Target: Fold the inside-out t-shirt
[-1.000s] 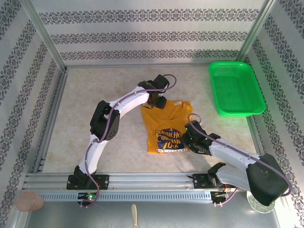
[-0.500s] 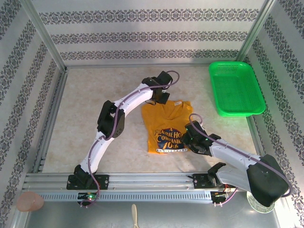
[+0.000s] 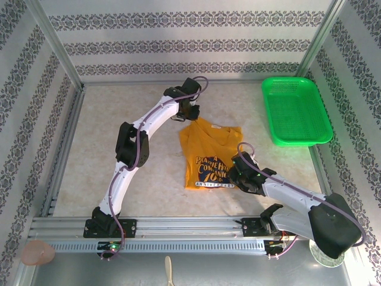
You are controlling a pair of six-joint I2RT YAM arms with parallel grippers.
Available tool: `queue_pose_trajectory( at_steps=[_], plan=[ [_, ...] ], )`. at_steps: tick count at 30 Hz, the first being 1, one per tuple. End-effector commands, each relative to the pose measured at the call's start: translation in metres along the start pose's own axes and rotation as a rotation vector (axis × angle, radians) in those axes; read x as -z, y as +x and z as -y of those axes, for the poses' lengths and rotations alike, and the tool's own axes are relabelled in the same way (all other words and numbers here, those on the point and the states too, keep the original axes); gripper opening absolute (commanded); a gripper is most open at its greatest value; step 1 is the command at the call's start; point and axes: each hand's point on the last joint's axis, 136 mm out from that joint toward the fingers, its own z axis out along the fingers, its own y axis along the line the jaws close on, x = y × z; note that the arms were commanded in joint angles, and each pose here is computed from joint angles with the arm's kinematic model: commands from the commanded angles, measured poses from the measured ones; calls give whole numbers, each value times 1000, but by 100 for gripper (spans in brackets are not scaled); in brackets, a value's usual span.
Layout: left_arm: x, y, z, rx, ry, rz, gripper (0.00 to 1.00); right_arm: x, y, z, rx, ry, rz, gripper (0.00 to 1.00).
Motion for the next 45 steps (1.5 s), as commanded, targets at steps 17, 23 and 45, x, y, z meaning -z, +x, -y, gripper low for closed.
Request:
queue_pose_trajectory(
  at_steps=[17, 23, 45],
  plan=[
    [87, 92, 30, 175, 277, 24, 73, 59, -132, -80, 250, -78, 79, 47],
    [76, 145, 68, 236, 373, -14, 68, 21, -169, -114, 385, 6, 10, 50],
    [16, 247, 77, 186, 322, -240, 27, -56, -201, -94, 552, 346, -74, 2]
  ],
)
